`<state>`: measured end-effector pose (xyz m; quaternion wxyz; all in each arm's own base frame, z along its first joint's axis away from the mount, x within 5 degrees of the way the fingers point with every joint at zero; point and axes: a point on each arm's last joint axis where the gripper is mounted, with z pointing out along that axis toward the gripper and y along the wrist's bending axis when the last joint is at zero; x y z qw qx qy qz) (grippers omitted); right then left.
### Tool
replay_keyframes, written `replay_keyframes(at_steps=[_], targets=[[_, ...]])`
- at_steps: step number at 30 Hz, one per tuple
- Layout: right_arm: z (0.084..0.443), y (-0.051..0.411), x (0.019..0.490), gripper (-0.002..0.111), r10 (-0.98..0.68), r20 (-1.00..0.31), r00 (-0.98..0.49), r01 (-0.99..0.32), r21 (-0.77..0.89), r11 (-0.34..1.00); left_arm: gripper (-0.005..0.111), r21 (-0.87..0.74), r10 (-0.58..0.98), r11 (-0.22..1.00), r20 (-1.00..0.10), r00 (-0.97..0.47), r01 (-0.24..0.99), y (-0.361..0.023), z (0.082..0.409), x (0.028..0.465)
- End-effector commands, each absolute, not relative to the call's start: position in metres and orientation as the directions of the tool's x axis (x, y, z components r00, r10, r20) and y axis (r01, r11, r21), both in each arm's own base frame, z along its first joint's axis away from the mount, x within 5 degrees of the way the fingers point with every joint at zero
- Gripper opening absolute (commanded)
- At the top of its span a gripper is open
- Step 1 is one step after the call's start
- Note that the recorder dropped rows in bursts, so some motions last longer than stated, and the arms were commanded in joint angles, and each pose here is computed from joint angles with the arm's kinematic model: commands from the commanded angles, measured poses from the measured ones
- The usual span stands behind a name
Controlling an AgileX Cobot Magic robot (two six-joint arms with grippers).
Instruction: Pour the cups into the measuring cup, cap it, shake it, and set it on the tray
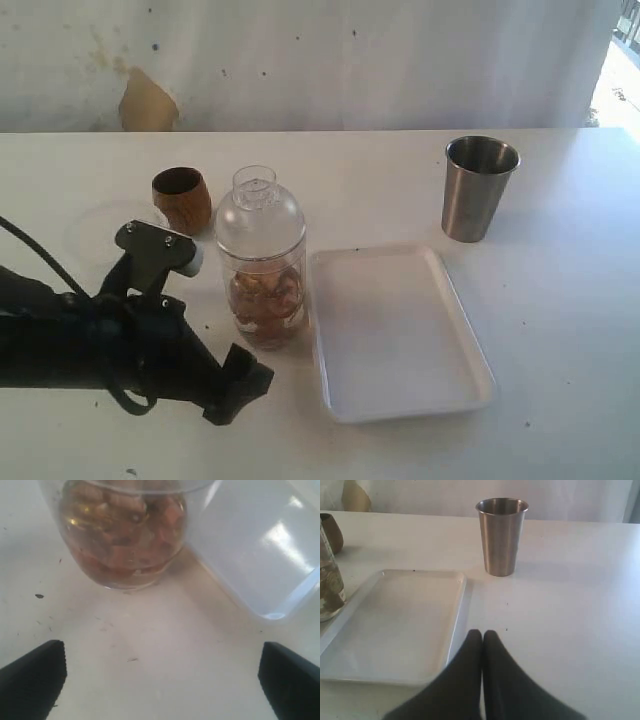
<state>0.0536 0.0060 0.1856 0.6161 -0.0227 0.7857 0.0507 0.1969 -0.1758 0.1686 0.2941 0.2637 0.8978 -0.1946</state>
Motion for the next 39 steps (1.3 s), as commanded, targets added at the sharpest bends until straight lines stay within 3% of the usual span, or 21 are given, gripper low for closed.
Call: replay_keyframes(at_steps=[1, 7, 15, 24, 26, 27, 29, 31, 32, 39], targets=[[0.184, 0.006, 0.054, 0.0, 0.033, -0.972, -0.233, -0.094, 0.056, 0.994, 0.105, -0.136, 0.388, 0.791, -0.642, -0.661, 0.596, -0.178, 0.165, 0.205], [0.184, 0.006, 0.054, 0.0, 0.033, -0.972, -0.233, -0.094, 0.056, 0.994, 0.105, -0.084, 0.352, 0.818, -0.71, -0.61, 0.569, -0.185, 0.183, 0.224], [0.184, 0.006, 0.054, 0.0, 0.033, -0.972, -0.233, -0.094, 0.056, 0.994, 0.105, -0.182, 0.379, 0.735, -0.689, -0.618, 0.653, -0.195, 0.187, 0.214], [0.184, 0.006, 0.054, 0.0, 0.033, -0.972, -0.233, -0.094, 0.056, 0.994, 0.104, -0.138, 0.375, 0.658, -0.792, -0.481, 0.74, -0.187, 0.233, 0.198], [0.184, 0.006, 0.054, 0.0, 0.033, -0.972, -0.233, -0.094, 0.056, 0.994, 0.096, -0.117, 0.343, 0.659, -0.833, -0.435, 0.743, -0.182, 0.251, 0.193], [0.184, 0.006, 0.054, 0.0, 0.033, -0.972, -0.233, -0.094, 0.056, 0.994, 0.085, -0.095, 0.328, 0.662, -0.855, -0.401, 0.743, -0.178, 0.261, 0.19], [0.184, 0.006, 0.054, 0.0, 0.033, -0.972, -0.233, -0.094, 0.056, 0.994, 0.052, -0.045, 0.298, 0.68, -0.895, -0.331, 0.732, -0.169, 0.279, 0.185], [0.184, 0.006, 0.054, 0.0, 0.033, -0.972, -0.233, -0.094, 0.056, 0.994, 0.01, -0.018, 0.241, 0.705, -0.934, -0.262, 0.709, -0.158, 0.301, 0.178], [0.184, 0.006, 0.054, 0.0, 0.033, -0.972, -0.233, -0.094, 0.056, 0.994, 0.001, 0.009, 0.232, 0.708, -0.948, -0.22, 0.706, -0.153, 0.309, 0.174], [0.184, 0.006, 0.054, 0.0, 0.033, -0.972, -0.233, -0.094, 0.056, 0.994, 0.0, 0.055, 0.044, 0.793, -0.998, 0.033, 0.607, -0.107, 0.37, 0.135]])
